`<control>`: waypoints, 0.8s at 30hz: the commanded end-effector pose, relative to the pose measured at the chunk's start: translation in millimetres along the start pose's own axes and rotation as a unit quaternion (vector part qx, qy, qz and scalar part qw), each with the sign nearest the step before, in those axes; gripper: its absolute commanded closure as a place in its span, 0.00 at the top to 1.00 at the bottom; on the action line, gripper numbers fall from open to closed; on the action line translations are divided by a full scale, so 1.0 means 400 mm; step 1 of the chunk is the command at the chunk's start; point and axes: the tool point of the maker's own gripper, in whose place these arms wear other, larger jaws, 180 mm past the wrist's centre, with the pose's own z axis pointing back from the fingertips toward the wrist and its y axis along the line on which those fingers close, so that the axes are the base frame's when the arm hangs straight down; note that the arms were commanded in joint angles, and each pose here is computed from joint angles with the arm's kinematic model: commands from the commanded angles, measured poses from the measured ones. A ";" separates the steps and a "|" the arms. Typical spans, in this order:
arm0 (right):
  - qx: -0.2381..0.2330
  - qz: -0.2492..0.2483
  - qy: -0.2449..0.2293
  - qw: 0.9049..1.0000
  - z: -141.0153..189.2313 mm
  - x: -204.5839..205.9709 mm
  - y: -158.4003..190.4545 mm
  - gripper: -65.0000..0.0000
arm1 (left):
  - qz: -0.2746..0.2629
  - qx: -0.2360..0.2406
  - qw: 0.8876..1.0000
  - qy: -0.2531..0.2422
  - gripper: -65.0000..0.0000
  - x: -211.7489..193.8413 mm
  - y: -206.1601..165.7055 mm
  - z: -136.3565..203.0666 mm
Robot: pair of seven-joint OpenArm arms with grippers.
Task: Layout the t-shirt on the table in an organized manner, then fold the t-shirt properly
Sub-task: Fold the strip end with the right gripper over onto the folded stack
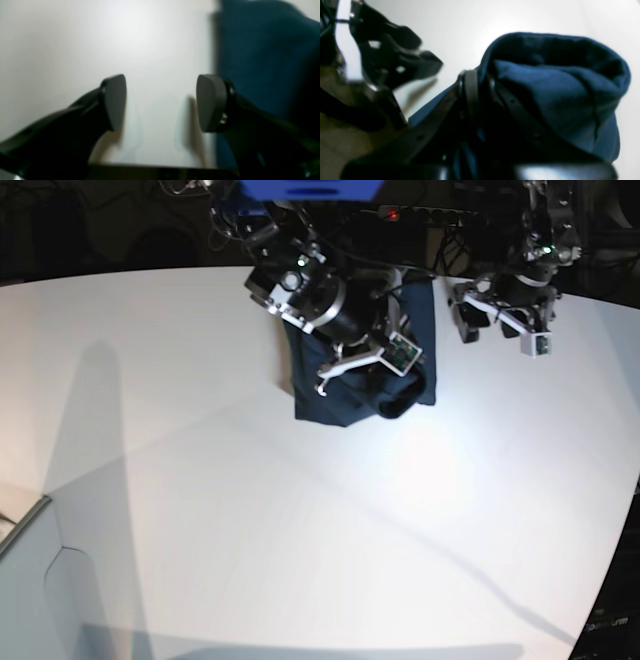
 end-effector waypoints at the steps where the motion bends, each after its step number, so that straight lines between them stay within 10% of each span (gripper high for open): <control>1: 0.004 0.005 -0.032 0.999 -0.008 0.054 0.000 0.00 | -0.001 -0.003 1.000 -0.021 0.66 0.032 0.002 0.003; 14: 0.023 0.013 -0.013 1.000 -0.070 0.041 0.003 0.02 | -0.006 -0.001 1.000 -0.017 0.66 0.022 0.002 0.010; 24: 0.028 0.022 -0.032 0.999 -0.052 0.076 0.024 0.56 | -0.010 0.028 0.999 -0.024 0.66 0.041 0.072 0.030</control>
